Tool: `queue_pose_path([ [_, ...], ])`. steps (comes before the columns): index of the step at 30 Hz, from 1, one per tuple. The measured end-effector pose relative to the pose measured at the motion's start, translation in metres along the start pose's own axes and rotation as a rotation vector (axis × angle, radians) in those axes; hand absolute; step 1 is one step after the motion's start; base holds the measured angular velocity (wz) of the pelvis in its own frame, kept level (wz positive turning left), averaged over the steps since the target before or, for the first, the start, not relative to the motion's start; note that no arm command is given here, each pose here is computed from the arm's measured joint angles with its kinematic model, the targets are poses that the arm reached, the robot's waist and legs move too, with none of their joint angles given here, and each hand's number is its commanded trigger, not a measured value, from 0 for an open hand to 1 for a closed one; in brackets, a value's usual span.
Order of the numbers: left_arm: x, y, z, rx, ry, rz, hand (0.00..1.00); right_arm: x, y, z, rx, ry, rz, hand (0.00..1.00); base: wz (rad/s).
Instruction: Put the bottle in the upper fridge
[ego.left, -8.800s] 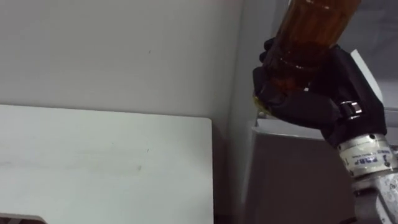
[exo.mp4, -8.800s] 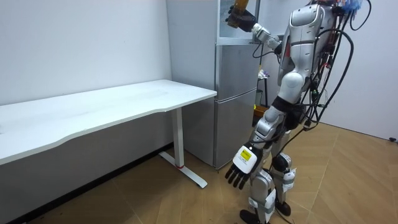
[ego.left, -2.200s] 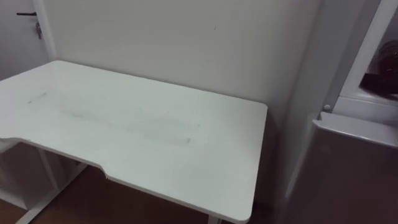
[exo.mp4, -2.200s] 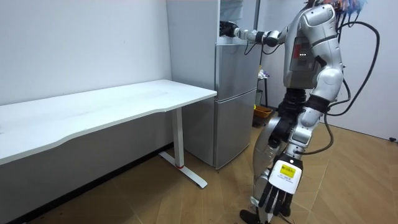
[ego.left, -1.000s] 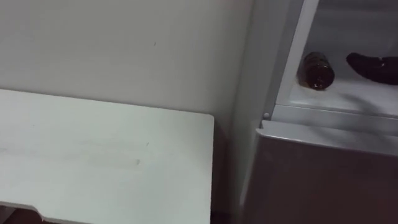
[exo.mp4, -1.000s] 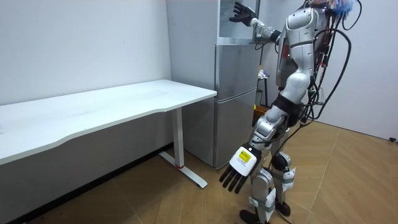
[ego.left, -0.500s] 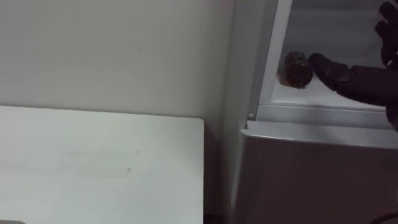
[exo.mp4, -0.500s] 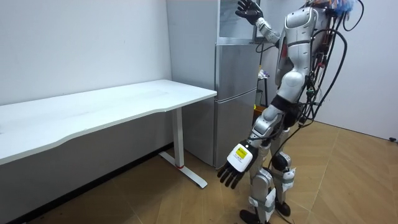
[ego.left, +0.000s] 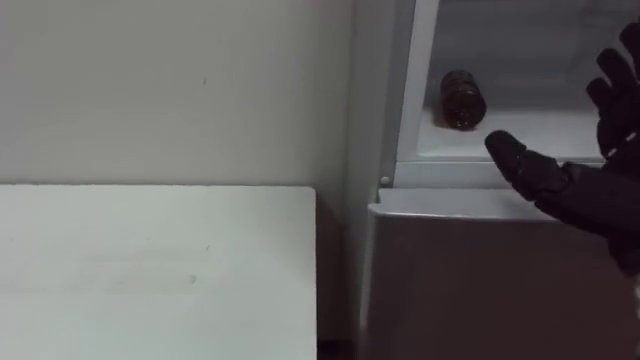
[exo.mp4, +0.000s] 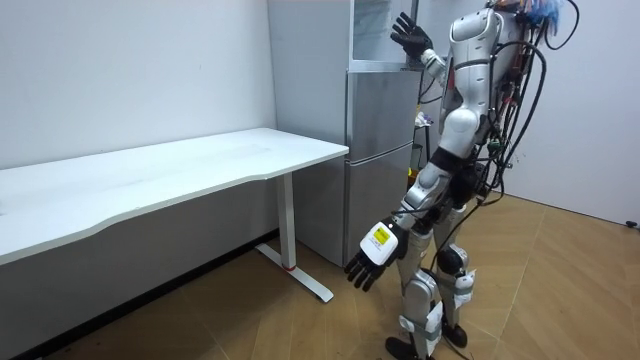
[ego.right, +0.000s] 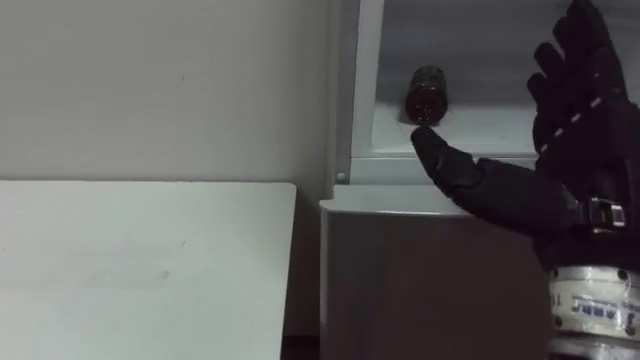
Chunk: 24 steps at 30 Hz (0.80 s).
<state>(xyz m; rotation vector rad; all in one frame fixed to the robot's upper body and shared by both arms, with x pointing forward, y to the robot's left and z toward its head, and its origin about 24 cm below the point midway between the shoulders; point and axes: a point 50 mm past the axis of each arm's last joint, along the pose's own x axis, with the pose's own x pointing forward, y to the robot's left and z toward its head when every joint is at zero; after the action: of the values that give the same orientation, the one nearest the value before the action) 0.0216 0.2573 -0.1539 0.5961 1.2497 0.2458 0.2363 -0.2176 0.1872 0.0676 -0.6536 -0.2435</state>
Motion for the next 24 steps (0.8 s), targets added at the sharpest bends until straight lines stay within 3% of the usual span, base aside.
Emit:
queue_pose_path([
  [6,-0.003,-0.016,0.012,-0.014,-0.032,-0.023,0.00,-0.033,-0.015,-0.017,-0.126,0.095,-0.114,0.00,-0.09],
  [18,-0.004,-0.022,0.013,-0.033,-0.029,-0.026,0.00,-0.049,-0.029,-0.029,-0.161,0.176,-0.255,0.00,-0.04],
  [24,-0.003,-0.021,0.017,-0.035,-0.041,-0.023,0.00,-0.068,-0.047,-0.062,-0.234,0.333,-0.335,0.00,-0.01],
])
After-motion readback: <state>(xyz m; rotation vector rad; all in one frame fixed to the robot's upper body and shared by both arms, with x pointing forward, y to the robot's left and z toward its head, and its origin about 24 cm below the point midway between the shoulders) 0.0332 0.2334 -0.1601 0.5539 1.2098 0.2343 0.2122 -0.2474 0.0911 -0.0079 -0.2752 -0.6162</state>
